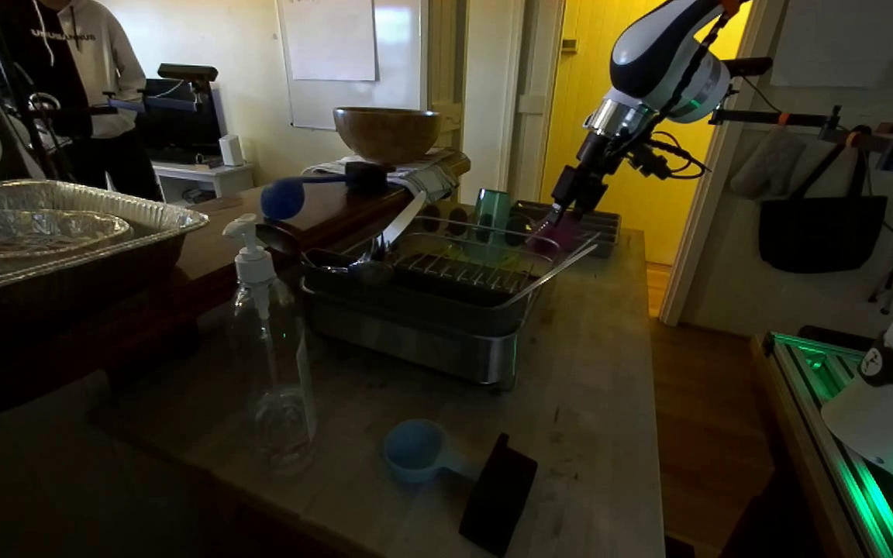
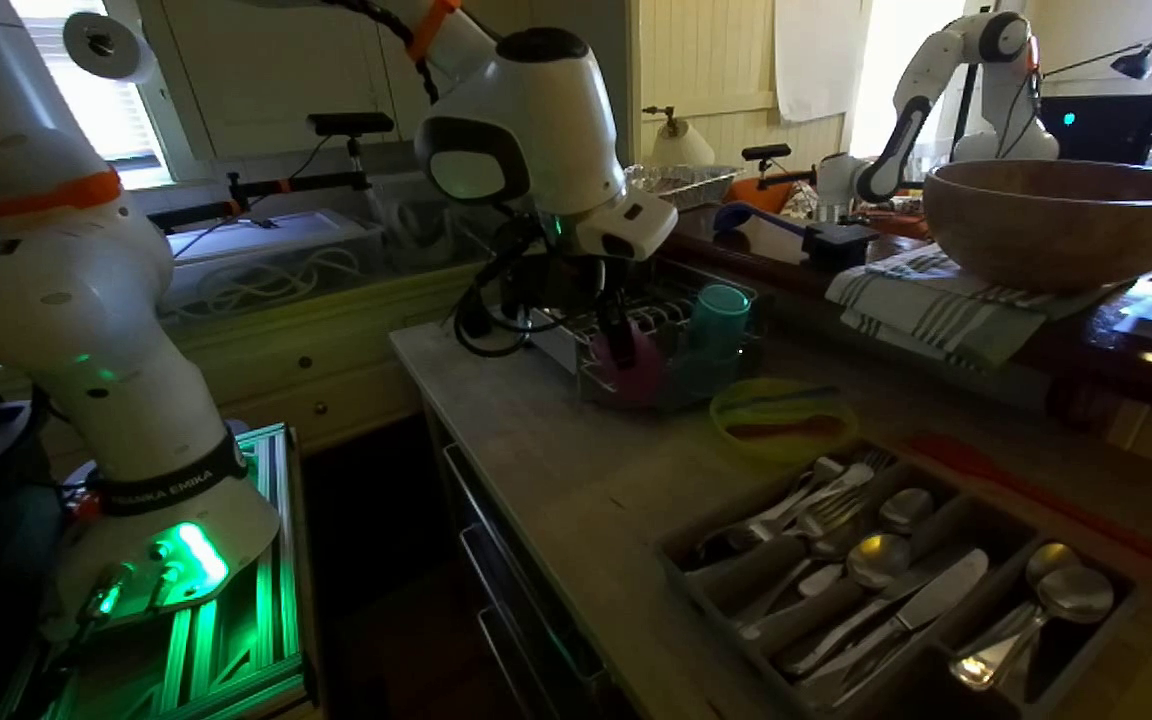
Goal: Move the purple cup to the right.
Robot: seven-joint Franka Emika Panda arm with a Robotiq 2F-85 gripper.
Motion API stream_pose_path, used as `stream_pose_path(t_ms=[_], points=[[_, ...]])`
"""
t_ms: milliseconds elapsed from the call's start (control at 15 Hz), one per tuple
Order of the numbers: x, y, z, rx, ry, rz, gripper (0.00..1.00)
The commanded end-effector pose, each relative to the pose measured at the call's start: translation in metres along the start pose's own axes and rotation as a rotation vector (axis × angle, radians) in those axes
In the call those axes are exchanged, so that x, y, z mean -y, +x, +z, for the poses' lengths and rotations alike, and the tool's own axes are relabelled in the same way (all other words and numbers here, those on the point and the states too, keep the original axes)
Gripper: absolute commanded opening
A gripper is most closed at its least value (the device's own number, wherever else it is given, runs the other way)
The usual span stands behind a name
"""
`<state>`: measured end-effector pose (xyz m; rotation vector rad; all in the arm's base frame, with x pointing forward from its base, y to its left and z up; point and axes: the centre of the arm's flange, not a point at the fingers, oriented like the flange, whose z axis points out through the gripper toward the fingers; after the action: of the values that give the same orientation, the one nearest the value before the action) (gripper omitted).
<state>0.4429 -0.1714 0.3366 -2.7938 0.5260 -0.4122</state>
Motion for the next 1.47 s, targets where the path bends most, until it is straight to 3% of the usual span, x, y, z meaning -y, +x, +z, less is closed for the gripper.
stream_pose_path(t_ms=[0, 467, 733, 1000, 1400], points=[[0.003, 0.013, 0.005, -0.046, -0.008, 0.034, 1.0], [0.014, 0.025, -0.027, -0.134, -0.028, 0.023, 1.0], [0.025, 0.026, -0.048, -0.143, -0.052, -0.002, 1.0], [0.032, 0.026, -0.071, -0.138, -0.129, -0.068, 1.0], [0.039, 0.021, -0.091, -0.099, -0.114, -0.122, 1.0]])
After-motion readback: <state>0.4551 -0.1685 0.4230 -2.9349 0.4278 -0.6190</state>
